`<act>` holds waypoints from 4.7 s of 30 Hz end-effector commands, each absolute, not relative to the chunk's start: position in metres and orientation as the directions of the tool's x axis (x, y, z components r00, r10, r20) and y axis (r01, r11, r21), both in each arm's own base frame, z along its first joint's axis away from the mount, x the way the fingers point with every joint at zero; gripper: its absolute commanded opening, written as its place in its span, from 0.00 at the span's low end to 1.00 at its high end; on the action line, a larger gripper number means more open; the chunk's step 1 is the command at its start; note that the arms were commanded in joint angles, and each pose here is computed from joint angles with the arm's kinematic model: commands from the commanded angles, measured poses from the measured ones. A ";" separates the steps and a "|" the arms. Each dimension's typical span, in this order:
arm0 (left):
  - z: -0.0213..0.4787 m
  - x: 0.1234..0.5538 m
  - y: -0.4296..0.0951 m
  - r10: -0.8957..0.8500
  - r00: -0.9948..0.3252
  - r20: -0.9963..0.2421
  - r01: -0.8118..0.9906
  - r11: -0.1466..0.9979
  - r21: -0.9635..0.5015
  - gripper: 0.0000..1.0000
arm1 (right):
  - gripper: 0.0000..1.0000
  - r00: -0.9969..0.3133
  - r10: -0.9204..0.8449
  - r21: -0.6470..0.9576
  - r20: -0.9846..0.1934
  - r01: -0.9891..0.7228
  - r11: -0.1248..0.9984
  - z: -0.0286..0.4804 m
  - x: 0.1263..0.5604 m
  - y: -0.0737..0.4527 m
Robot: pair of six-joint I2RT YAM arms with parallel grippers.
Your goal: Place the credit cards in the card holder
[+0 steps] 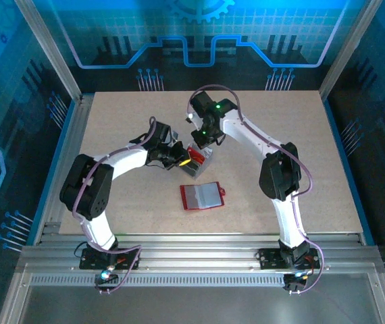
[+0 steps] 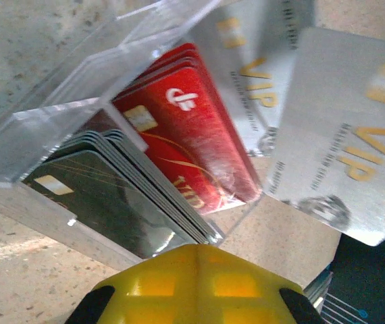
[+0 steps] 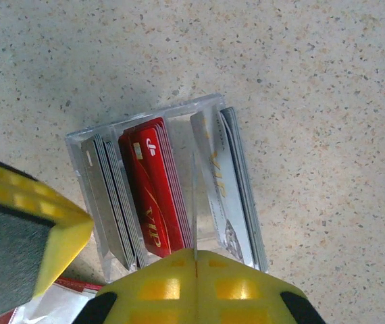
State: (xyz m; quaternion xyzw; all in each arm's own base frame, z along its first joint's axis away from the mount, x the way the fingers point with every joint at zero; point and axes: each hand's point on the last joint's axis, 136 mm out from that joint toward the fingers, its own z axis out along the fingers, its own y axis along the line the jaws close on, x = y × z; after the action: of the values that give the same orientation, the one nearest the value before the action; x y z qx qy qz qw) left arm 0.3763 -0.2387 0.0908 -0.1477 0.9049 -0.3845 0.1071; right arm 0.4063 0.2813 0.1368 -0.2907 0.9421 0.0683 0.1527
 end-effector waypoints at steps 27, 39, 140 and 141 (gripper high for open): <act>0.086 0.250 -0.257 -0.093 -0.987 -0.133 0.008 0.792 -0.611 0.00 | 0.00 -0.898 -0.291 -0.032 -0.330 -0.297 0.954 0.165 0.313 0.252; 0.046 0.238 -0.249 -0.086 -0.991 -0.101 -0.022 0.855 -0.518 0.00 | 0.00 -0.908 -0.238 0.356 -0.346 -0.362 0.861 0.154 0.264 0.278; 0.003 0.224 -0.223 -0.079 -0.996 -0.052 -0.053 0.922 -0.385 0.00 | 0.00 -0.984 -0.153 0.706 -0.090 -0.171 0.687 0.028 0.243 0.277; 0.003 0.225 -0.222 -0.080 -0.995 -0.054 -0.053 0.921 -0.385 0.00 | 0.00 -0.985 -0.150 0.705 -0.085 -0.166 0.689 0.026 0.243 0.277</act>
State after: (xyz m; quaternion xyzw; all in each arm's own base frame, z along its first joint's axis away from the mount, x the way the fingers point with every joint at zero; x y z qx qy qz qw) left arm 0.2382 -0.2424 0.0182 -0.0321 0.9673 -0.2462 0.0512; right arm 0.2492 0.2768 0.0359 -0.0852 0.9134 0.3967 0.0322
